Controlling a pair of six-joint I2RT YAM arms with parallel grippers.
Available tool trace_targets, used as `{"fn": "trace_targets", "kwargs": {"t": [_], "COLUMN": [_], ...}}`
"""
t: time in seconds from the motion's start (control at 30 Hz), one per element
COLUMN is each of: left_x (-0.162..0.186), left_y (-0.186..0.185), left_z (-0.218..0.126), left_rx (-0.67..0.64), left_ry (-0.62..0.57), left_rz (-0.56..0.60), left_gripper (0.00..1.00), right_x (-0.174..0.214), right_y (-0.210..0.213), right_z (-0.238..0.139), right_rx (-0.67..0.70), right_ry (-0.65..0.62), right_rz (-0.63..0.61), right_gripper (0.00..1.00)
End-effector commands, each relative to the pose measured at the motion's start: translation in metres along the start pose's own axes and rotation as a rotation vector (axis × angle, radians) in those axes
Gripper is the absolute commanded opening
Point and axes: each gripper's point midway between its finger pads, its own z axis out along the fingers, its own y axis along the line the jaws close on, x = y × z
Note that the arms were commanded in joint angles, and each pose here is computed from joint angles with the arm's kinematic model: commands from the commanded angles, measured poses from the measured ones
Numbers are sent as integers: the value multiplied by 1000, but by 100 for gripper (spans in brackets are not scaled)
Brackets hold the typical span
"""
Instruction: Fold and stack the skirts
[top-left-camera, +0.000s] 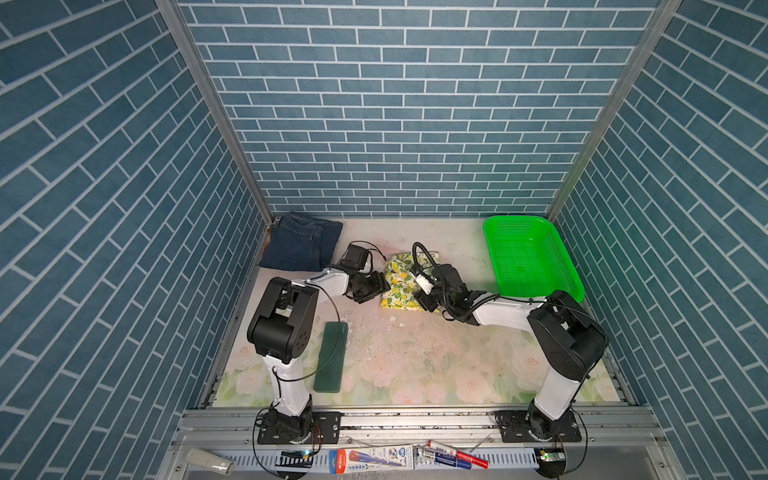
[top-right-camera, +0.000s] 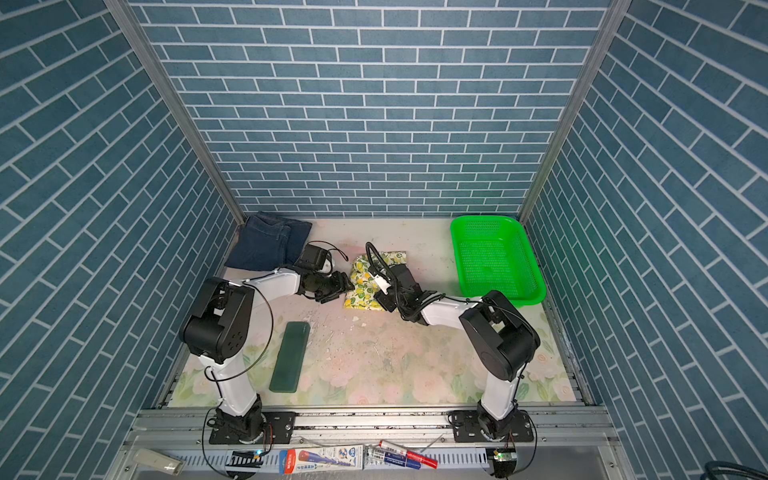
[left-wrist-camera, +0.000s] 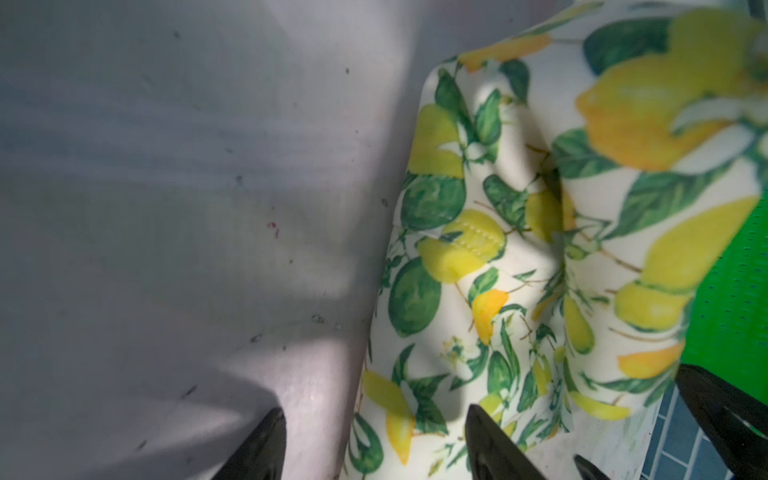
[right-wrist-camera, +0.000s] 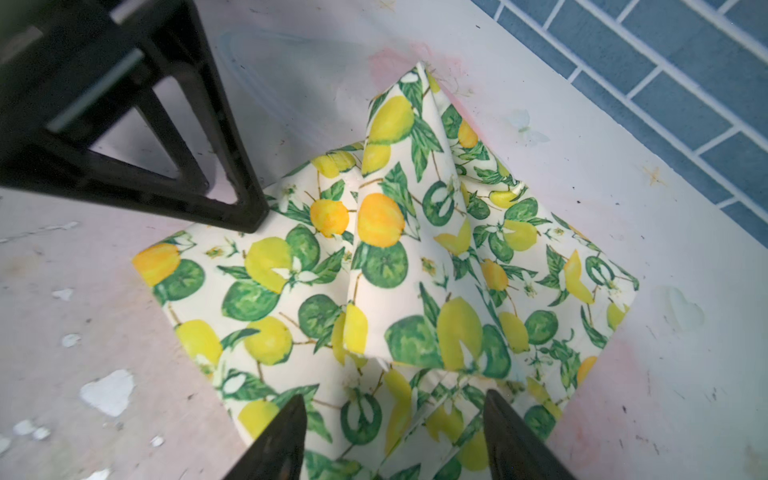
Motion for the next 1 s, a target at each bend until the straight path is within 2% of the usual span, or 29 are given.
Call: {"fn": "trace_targets", "kwargs": {"t": [0.0, 0.17, 0.27, 0.43, 0.5, 0.63, 0.7, 0.77, 0.9, 0.97], "left_x": [12, 16, 17, 16, 17, 16, 17, 17, 16, 15], "left_y": [5, 8, 9, 8, 8, 9, 9, 9, 8, 7], "left_z": [12, 16, 18, 19, 19, 21, 21, 21, 21, 20], "left_rx": [-9, -7, -6, -6, -9, -9, -6, -7, -4, 0], "left_ry": [31, 39, 41, 45, 49, 50, 50, 49, 49, 47], "left_rz": [-4, -13, -15, -10, -7, -6, -5, -6, -7, -6], "left_gripper": [67, 52, 33, 0, 0, 0, 0, 0, 0, 0], "right_x": [-21, -27, -29, -35, -37, -32, -22, -11, 5, 8], "right_y": [-9, -12, -13, -28, -41, -82, -105, -121, -131, -133], "right_z": [12, 24, 32, 30, 26, 20, 19, 19, 17, 15], "right_rx": [64, 85, 85, 114, 133, 168, 164, 171, 193, 189], "right_ry": [-47, -56, -58, -78, -77, -52, -22, 19, 89, 104], "right_rz": [-112, -121, -106, -29, 29, 208, 339, 432, 494, 522], "right_gripper": [66, 59, 50, 28, 22, 21, 22, 27, 59, 66]}}
